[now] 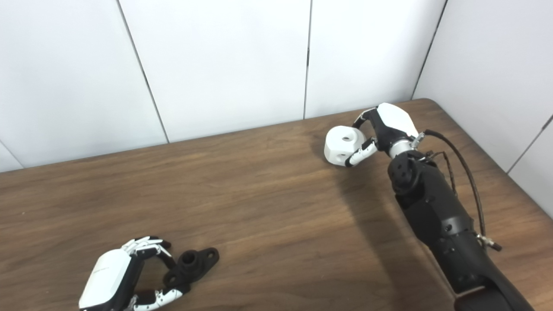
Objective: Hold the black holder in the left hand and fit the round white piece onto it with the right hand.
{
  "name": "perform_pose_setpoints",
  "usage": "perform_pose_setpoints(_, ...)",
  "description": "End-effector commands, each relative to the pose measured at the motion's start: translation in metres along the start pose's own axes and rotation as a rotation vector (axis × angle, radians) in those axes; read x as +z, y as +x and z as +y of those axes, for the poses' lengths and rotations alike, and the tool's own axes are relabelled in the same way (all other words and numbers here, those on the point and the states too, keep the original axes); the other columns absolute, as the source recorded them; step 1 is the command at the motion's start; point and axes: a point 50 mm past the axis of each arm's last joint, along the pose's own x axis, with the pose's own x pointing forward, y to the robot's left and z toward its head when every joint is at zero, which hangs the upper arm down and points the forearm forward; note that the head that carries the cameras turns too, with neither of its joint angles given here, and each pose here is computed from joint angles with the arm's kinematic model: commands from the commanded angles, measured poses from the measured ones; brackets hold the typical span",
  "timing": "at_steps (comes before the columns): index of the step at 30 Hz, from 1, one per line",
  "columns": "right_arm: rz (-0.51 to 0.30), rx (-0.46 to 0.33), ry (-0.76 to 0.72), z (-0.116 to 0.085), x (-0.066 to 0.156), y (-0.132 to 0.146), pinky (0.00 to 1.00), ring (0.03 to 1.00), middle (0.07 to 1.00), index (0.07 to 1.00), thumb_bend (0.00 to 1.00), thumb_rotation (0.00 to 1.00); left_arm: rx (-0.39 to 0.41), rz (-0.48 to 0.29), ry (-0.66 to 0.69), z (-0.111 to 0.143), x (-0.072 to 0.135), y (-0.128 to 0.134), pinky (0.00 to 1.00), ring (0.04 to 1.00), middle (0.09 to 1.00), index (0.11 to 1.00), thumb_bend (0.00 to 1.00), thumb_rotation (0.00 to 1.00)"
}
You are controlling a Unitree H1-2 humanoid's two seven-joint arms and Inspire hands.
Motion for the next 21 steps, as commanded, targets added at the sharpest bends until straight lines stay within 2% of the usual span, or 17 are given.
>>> perform_pose_setpoints(1, -0.06, -0.093, -0.013, -0.03, 0.007, 0.007, 1.0, 0.968, 0.804, 0.484, 0.52, 0.13, -0.015, 0.003, 0.007, -0.003, 0.0, -0.002, 0.89, 0.832, 0.744, 0.486, 0.52, 0.04)
perform_pose_setpoints(9, -0.149, -0.107, 0.005, -0.043, 0.03, -0.004, 1.0, 0.965, 0.819, 0.483, 0.52, 0.13, -0.023, 0.003, 0.017, -0.006, 0.002, -0.001, 0.9, 0.836, 0.746, 0.486, 0.52, 0.04)
perform_pose_setpoints(21, -0.276, -0.024, -0.01, -0.059, 0.07, -0.025, 1.0, 0.968, 0.807, 0.484, 0.52, 0.14, -0.021, 0.002, 0.023, -0.012, 0.006, 0.001, 0.9, 0.831, 0.742, 0.485, 0.52, 0.04)
